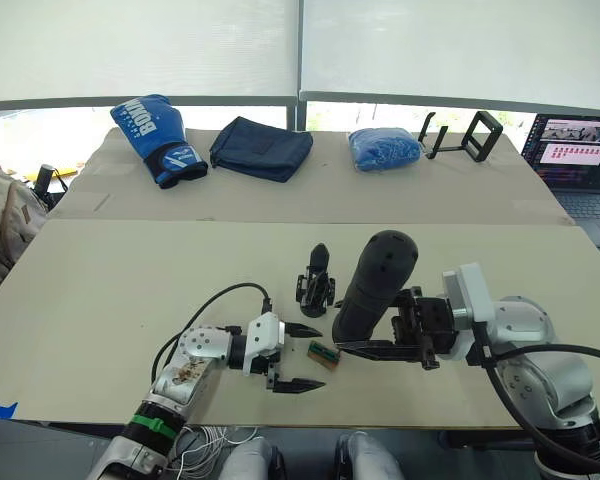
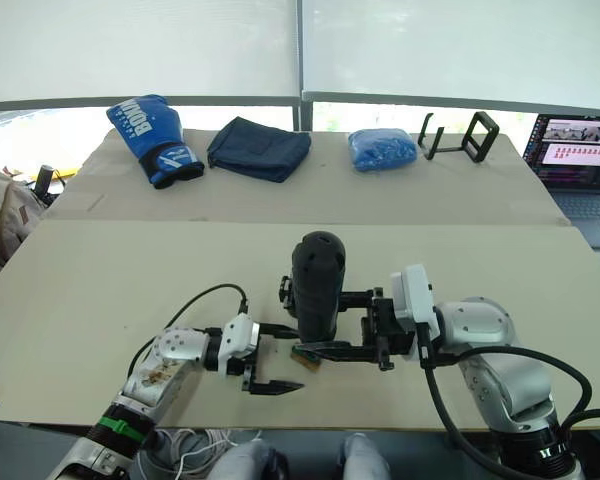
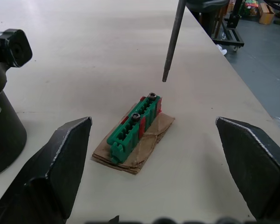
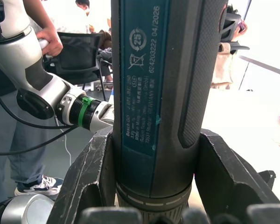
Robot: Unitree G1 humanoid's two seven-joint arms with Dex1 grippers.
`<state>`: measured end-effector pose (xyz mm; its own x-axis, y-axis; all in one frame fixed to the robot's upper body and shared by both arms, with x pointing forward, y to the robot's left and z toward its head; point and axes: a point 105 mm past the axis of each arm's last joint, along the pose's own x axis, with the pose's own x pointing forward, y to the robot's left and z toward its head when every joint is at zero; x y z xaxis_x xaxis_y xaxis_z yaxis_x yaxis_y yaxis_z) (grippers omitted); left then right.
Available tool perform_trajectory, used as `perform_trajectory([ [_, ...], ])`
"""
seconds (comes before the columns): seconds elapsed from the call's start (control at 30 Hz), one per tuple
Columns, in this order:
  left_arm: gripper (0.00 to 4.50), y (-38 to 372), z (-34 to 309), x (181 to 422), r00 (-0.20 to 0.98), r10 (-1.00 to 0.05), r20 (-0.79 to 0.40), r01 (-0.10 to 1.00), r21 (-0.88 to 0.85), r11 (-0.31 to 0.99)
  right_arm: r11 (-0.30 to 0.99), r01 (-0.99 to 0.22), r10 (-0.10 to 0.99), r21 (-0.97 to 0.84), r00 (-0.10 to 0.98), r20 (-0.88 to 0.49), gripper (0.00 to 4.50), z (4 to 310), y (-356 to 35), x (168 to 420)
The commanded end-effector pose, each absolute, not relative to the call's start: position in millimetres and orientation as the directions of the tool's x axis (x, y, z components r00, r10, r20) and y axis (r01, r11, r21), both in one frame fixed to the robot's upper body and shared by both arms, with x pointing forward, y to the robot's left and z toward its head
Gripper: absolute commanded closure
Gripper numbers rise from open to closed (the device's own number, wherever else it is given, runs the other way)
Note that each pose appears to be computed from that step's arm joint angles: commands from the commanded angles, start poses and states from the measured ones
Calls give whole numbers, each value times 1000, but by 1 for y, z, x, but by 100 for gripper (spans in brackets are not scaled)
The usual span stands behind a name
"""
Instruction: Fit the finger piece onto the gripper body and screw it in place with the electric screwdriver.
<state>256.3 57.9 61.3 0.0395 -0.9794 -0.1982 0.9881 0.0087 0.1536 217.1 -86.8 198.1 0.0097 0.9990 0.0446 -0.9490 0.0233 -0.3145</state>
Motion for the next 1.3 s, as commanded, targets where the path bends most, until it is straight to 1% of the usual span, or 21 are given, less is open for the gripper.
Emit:
perform_trajectory([
  [0.03,0,54,55,250,17,-978,-207,991,132,-11,6,-929,997,-370,-22,71,257,207,-85,213],
  [1.3,0,56,54,250,35,-976,-217,993,121,9,4,-917,999,-400,-16,49,257,204,-85,218],
])
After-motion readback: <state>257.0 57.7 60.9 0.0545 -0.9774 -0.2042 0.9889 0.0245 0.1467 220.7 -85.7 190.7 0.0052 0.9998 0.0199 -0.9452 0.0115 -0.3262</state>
